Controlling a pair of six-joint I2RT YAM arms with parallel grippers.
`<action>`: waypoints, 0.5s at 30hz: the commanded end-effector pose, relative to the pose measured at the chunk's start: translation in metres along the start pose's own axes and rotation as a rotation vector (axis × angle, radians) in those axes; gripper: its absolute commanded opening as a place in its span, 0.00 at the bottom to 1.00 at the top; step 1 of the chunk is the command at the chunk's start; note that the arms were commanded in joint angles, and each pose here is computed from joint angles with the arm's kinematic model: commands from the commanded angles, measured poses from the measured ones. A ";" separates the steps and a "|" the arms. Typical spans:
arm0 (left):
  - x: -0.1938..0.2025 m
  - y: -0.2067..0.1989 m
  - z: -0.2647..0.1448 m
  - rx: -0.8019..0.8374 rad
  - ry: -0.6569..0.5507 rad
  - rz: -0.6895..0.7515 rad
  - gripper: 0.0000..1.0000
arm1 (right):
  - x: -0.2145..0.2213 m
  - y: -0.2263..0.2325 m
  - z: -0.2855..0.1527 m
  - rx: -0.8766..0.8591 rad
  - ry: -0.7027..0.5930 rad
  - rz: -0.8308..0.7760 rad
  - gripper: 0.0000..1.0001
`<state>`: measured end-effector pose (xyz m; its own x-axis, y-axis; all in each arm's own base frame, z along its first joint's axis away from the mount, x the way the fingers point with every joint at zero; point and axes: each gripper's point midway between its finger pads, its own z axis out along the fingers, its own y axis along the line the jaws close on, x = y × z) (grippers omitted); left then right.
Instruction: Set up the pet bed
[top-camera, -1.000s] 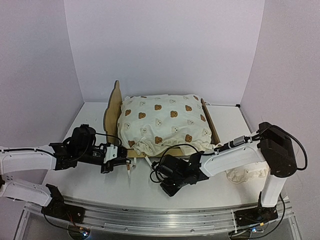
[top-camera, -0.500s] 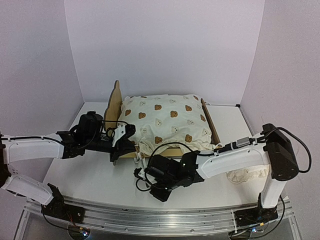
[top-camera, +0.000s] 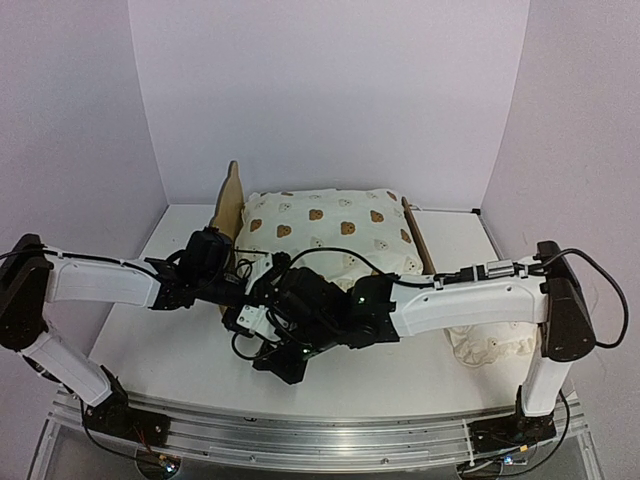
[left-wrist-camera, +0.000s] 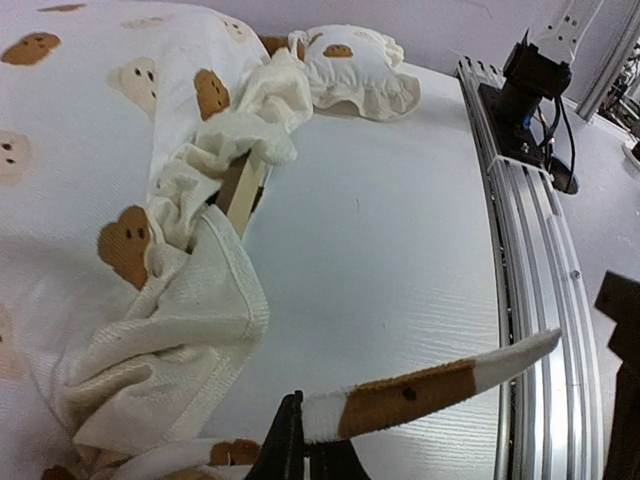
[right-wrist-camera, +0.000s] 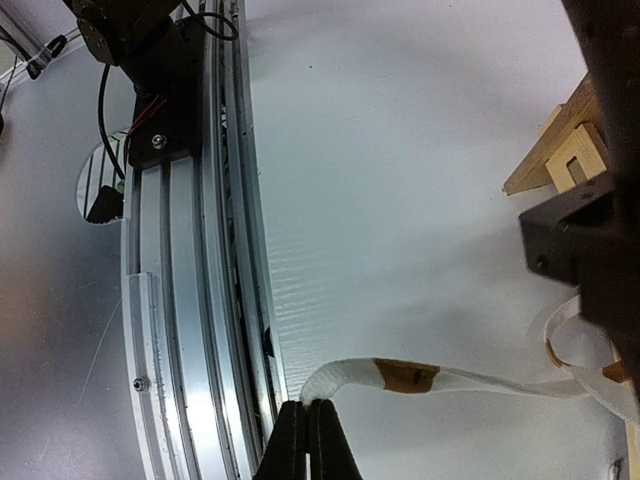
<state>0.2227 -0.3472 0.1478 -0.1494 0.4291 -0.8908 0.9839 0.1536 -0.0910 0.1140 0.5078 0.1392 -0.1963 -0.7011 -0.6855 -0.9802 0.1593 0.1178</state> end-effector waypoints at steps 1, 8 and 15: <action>0.008 -0.003 0.008 0.064 0.039 0.013 0.26 | -0.025 -0.005 -0.012 -0.010 -0.091 0.011 0.00; 0.000 -0.004 -0.009 0.068 0.048 0.035 0.63 | -0.006 -0.022 -0.023 0.038 -0.082 0.053 0.00; -0.017 0.006 -0.040 0.062 0.006 0.050 0.72 | 0.000 -0.034 -0.027 0.024 -0.095 0.136 0.00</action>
<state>0.2231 -0.3254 0.1391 -0.1780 0.4935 -0.8513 0.9837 0.1124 -0.1405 0.1412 0.4816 0.1199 -0.2828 -0.6868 -0.6696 -0.9567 0.2522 0.1453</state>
